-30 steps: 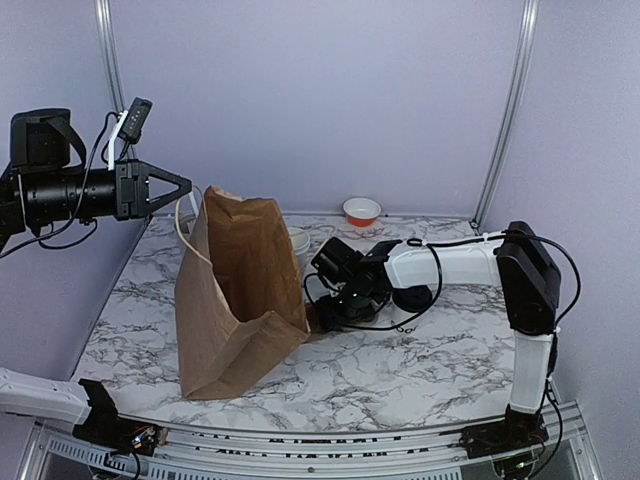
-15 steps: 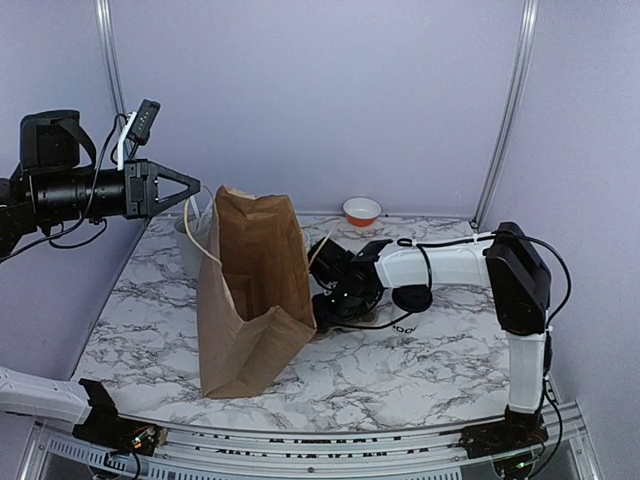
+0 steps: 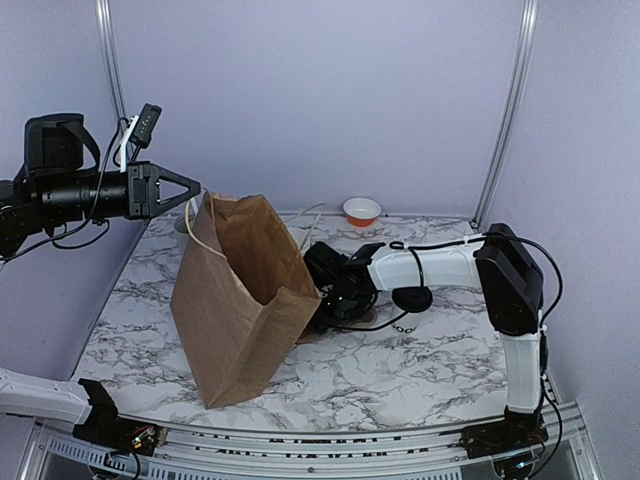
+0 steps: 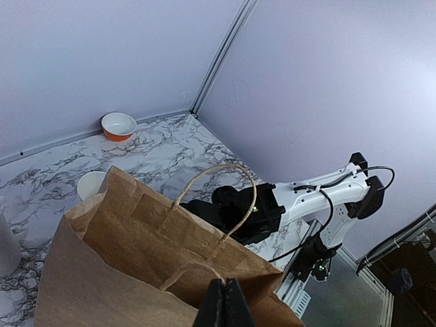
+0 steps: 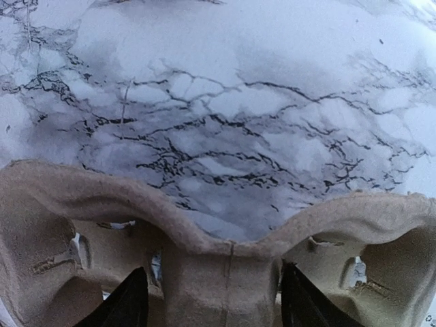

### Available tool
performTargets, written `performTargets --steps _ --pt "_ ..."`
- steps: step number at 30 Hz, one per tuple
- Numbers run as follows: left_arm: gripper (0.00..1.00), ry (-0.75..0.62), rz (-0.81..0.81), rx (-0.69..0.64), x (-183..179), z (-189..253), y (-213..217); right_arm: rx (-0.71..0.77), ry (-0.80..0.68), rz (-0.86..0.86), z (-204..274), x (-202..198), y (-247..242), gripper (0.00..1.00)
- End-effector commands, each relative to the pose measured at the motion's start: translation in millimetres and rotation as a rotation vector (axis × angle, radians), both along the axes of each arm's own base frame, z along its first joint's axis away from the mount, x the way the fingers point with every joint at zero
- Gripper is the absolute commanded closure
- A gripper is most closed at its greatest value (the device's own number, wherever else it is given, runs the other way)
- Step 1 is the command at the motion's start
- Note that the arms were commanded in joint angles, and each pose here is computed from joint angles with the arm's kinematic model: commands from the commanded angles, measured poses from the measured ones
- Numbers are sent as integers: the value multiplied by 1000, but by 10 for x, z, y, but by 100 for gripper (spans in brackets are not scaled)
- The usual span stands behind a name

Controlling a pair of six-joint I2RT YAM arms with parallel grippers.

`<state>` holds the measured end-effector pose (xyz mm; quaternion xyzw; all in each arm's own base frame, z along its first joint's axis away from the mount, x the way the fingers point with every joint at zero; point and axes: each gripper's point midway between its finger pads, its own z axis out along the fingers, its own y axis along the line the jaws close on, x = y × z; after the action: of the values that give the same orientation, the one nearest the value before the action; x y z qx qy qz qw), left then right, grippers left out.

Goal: Pack the takeout coffee

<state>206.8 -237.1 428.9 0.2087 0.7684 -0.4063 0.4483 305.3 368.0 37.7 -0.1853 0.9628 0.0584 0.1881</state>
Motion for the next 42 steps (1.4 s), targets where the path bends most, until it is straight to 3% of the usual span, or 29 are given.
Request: performTargets --steps 1,7,21,32,42 --pt "100 -23 -23 -35 -35 92 -13 -10 -27 -14 15 71 61 36" --pt "100 -24 -23 -31 -46 83 -4 -10 -16 -20 -42 56 54 40" --pt "100 -71 52 21 -15 182 247 78 -99 -14 370 170 172 58" --pt "100 -94 90 48 -39 255 368 148 -157 10 734 203 251 60" --pt "100 -177 56 108 -209 412 485 226 -282 25 1410 255 281 60"
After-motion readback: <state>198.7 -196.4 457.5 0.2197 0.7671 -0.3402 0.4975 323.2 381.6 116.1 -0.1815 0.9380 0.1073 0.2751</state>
